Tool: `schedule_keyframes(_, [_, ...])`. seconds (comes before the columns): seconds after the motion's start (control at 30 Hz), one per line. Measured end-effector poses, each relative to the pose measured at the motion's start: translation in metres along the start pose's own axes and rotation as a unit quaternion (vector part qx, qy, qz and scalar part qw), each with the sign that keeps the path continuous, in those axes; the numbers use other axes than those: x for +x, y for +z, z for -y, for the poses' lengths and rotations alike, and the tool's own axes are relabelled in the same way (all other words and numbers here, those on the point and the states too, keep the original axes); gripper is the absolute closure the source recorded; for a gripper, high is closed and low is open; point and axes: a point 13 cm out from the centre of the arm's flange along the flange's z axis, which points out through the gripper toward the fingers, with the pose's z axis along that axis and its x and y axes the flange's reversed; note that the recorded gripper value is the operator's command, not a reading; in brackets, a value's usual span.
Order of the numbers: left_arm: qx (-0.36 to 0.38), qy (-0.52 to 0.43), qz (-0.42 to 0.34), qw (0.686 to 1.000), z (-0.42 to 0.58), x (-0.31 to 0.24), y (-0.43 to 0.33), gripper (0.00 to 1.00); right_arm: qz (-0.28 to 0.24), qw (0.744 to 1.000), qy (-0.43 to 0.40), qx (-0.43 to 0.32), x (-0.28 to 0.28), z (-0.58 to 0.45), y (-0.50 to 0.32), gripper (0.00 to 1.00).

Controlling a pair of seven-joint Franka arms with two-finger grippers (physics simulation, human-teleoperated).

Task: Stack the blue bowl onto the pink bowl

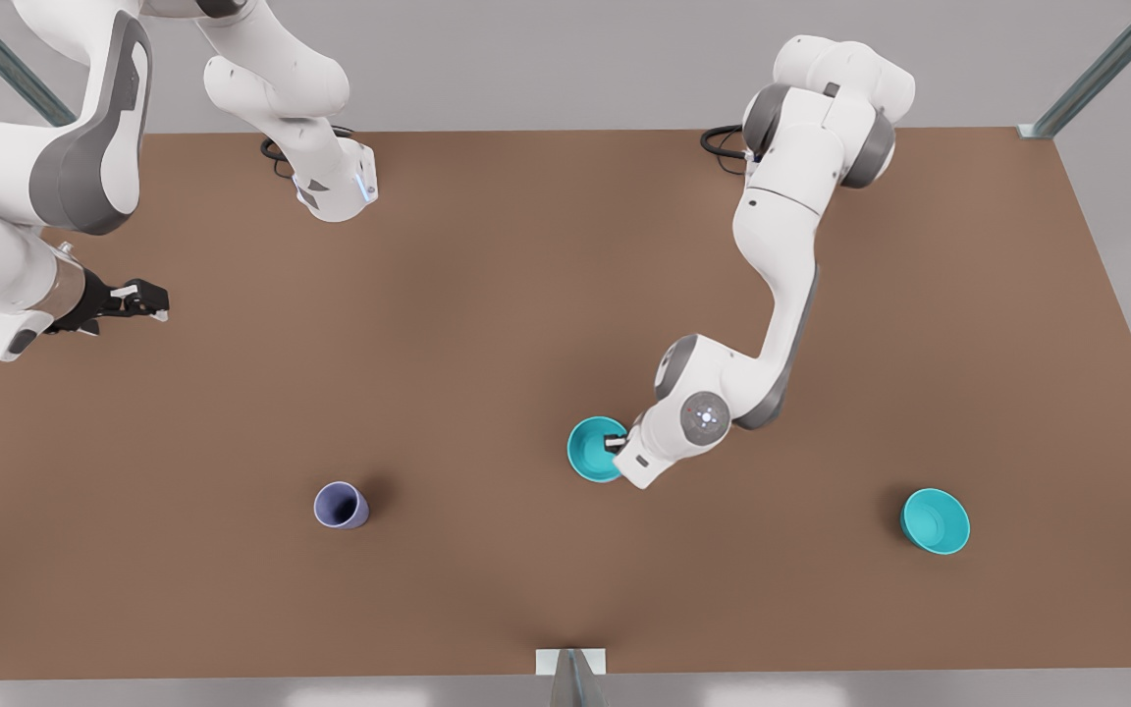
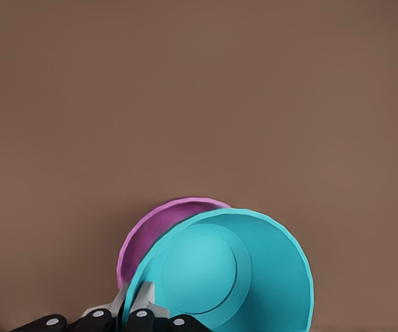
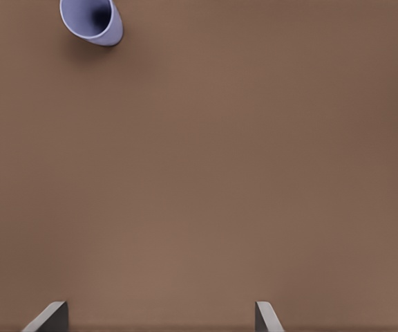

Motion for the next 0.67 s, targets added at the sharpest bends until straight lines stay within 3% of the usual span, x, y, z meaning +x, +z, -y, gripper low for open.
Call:
schedule_keyframes(0.03, [0.001,-0.005,-0.002,1.000,0.001,0.001,0.001,0.00,0.000,1.000,0.000,0.000,0.000,0.000,0.000,0.00])
schedule_keyframes(0.17, [0.010,-0.013,-0.004,1.000,0.003,0.002,-0.011,0.00,-0.001,1.000,-0.002,0.000,0.000,0.000,0.001,0.00])
schedule_keyframes(0.33, [-0.083,-0.080,0.054,0.992,-0.161,-0.034,-0.226,0.00,-0.001,1.000,-0.004,0.000,-0.001,0.000,0.001,0.00])
schedule_keyframes(0.47, [-0.106,-0.107,0.054,0.987,-0.243,-0.001,-0.341,0.00,0.000,1.000,-0.004,0.000,-0.001,0.000,0.000,0.00])
schedule_keyframes(0.67, [-0.086,-0.033,0.025,0.995,-0.244,0.055,-0.386,0.00,0.004,1.000,-0.008,0.005,-0.004,-0.003,-0.003,0.00])
